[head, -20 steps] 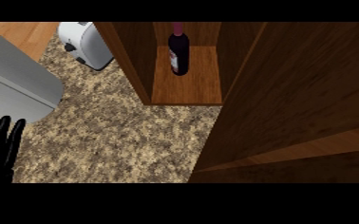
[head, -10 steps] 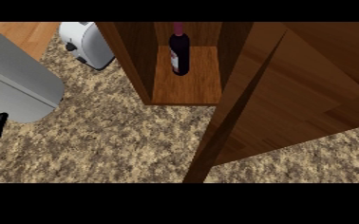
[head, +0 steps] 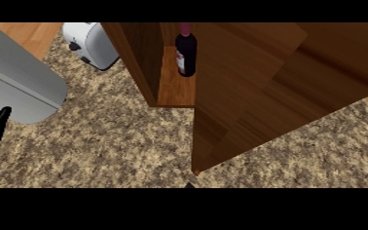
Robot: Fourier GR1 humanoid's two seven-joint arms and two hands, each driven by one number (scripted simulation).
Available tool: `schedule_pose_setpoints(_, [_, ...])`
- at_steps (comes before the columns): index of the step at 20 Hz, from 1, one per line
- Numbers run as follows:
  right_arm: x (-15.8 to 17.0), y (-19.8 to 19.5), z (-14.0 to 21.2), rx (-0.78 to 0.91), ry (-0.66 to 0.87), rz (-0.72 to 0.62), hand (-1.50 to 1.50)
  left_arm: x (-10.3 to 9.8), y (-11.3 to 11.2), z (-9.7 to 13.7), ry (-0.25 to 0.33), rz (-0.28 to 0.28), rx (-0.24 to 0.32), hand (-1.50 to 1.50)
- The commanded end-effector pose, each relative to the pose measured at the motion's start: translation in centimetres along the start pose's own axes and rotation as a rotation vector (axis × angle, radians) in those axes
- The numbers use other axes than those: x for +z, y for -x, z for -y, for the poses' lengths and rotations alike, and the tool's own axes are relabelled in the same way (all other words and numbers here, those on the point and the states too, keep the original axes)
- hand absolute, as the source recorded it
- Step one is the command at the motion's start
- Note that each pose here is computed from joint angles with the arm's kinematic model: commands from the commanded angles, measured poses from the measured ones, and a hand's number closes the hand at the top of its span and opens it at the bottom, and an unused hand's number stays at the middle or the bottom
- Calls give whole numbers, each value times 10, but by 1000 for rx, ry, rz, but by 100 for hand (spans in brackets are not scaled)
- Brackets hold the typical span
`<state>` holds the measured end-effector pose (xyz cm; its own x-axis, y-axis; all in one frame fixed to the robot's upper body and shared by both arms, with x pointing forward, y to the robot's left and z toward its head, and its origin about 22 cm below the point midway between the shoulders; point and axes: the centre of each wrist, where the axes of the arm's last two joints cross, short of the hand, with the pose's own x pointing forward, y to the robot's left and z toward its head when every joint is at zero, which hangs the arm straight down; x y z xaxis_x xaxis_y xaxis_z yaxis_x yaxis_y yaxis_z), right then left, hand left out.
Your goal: Pick up the wine, place it into the cabinet and close the cabinet
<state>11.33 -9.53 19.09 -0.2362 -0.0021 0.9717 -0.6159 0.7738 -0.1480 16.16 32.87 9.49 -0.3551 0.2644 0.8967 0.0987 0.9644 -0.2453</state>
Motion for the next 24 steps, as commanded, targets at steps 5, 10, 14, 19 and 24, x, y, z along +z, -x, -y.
schedule_pose_setpoints(5, [-57,-17,-26,-71,-77,44,150,-10,0,7,5,13,23,-150])
schedule_pose_setpoints(10, [-99,-24,-18,-79,-41,64,150,-18,1,5,2,-6,23,-150])
schedule_pose_setpoints(14, [-144,-53,-9,-58,-17,89,150,-16,9,10,-13,-11,37,-150])
schedule_pose_setpoints(19, [-195,-47,-9,79,49,106,150,-11,17,7,-15,-1,38,-150])
schedule_pose_setpoints(24, [-230,-35,20,148,120,100,150,-11,12,16,-25,20,24,-150])
